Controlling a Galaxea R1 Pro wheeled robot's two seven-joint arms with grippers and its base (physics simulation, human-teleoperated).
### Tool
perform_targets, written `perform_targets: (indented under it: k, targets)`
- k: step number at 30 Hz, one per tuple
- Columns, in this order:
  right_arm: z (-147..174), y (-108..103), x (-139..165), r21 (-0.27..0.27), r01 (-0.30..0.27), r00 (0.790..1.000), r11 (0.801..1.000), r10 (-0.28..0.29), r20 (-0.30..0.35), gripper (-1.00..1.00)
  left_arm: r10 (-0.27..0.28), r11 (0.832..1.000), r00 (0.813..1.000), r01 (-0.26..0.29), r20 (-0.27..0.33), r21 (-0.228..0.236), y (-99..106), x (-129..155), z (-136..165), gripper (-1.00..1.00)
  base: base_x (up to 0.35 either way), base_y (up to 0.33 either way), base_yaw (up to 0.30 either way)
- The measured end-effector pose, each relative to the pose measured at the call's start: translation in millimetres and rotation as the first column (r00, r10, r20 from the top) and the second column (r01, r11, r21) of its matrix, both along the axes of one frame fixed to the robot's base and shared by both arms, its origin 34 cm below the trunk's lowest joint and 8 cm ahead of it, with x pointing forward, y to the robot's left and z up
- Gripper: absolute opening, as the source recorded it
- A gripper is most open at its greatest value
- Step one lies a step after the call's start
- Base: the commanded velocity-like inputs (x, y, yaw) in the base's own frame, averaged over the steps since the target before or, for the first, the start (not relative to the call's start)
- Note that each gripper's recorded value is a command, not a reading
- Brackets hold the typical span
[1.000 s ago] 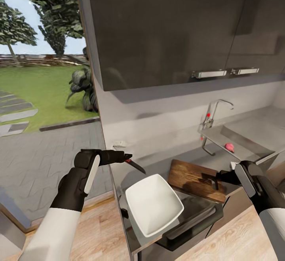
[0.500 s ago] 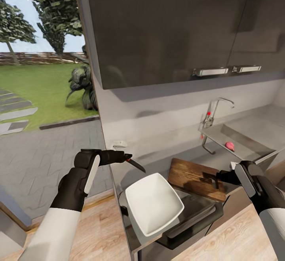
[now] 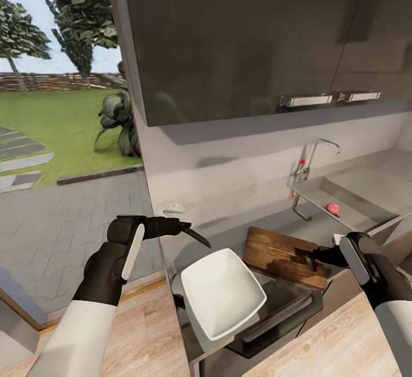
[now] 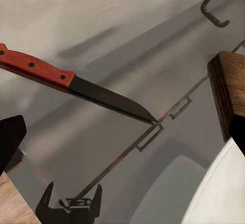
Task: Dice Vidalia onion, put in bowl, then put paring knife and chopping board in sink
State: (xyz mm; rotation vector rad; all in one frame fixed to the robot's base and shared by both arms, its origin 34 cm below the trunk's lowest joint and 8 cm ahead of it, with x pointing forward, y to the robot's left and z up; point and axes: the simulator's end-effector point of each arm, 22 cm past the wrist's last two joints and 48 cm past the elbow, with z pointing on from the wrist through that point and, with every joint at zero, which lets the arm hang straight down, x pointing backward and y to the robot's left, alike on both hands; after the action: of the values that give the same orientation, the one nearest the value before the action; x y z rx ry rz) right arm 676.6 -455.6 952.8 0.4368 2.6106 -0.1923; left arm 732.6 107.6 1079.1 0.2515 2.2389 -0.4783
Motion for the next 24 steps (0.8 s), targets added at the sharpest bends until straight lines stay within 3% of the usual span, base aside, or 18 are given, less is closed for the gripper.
perform_targets:
  k: [24]
  targets:
    - [-6.9, 0.0, -0.6, 0.0, 0.0, 1.0, 1.0, 0.0, -0.012, 1.0, 0.0, 1.0, 1.0, 0.0, -0.012, 0.0, 0.1, 0.8, -7.7, 1.0, 0.0, 0.0, 0.0]
